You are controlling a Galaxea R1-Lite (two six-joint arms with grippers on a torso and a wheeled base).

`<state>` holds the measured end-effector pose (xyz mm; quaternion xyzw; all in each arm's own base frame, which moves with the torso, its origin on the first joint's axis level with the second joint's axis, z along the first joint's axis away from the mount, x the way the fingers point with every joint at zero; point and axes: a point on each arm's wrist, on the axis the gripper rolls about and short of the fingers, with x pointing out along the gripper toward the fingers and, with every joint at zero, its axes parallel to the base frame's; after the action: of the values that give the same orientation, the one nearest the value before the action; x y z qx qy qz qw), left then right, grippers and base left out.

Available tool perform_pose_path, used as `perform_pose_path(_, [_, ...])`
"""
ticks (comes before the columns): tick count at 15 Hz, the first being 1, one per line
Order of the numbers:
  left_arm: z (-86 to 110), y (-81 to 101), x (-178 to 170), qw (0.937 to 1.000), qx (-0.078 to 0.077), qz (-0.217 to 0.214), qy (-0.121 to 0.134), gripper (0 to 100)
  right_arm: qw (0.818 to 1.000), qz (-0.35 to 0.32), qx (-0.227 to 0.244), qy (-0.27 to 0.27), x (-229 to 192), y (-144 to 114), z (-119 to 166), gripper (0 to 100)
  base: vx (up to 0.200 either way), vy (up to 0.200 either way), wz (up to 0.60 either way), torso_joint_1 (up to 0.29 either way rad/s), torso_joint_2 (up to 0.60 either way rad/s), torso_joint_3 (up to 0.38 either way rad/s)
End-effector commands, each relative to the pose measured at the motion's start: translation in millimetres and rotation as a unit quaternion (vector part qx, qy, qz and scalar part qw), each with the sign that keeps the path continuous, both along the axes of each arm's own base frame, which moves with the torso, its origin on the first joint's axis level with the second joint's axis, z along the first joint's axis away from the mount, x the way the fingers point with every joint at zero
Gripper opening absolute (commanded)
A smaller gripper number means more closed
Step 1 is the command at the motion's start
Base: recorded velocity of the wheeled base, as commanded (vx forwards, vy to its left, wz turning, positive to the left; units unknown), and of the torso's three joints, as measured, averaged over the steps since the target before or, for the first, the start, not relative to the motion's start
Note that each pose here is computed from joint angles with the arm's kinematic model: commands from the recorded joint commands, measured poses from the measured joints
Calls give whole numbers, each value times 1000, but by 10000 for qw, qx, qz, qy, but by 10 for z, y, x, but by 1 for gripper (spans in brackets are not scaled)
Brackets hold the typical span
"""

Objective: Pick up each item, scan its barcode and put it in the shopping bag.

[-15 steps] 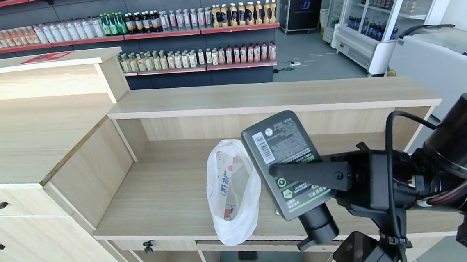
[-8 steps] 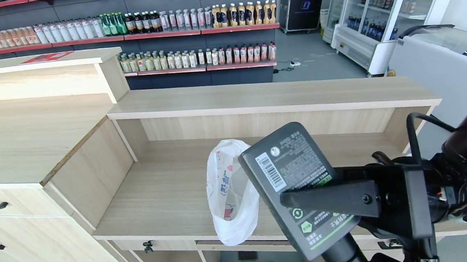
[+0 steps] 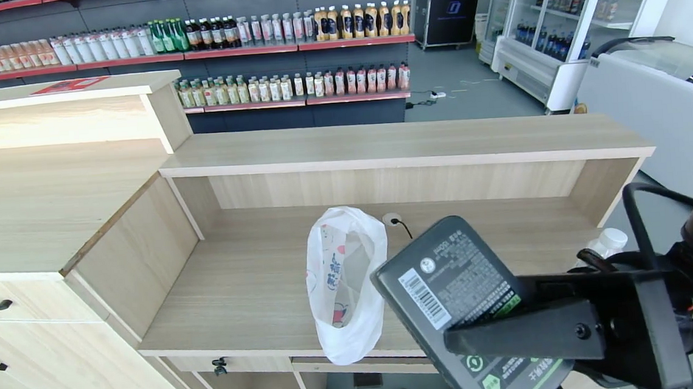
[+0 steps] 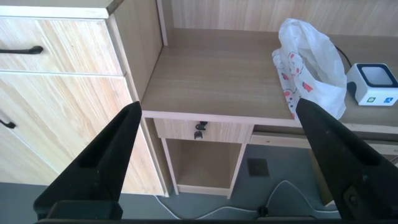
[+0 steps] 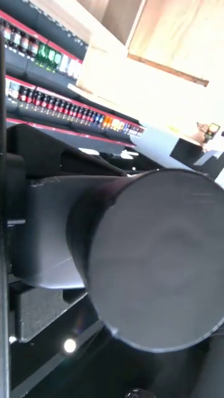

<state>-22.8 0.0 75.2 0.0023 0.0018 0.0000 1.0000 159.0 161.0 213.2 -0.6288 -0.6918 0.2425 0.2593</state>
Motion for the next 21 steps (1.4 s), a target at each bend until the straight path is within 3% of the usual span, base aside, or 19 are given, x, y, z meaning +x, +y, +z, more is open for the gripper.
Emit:
perform_pose_path(1, [0, 0, 0, 10000, 0, 0, -3, 100, 9995, -252, -13, -170, -91, -295, 111, 0, 0, 0, 0, 0, 0, 0])
perform_pose_path(5, [0, 0, 0, 10000, 0, 0, -3, 100, 9962, -844, -157, -119, -156, -637, 169, 0, 0, 0, 0, 0, 0, 0])
perform_pose_path(21, [0, 0, 0, 10000, 0, 0, -3, 100, 9957, -626, -672, 102, -111, -540, -76, 0, 0, 0, 0, 0, 0, 0])
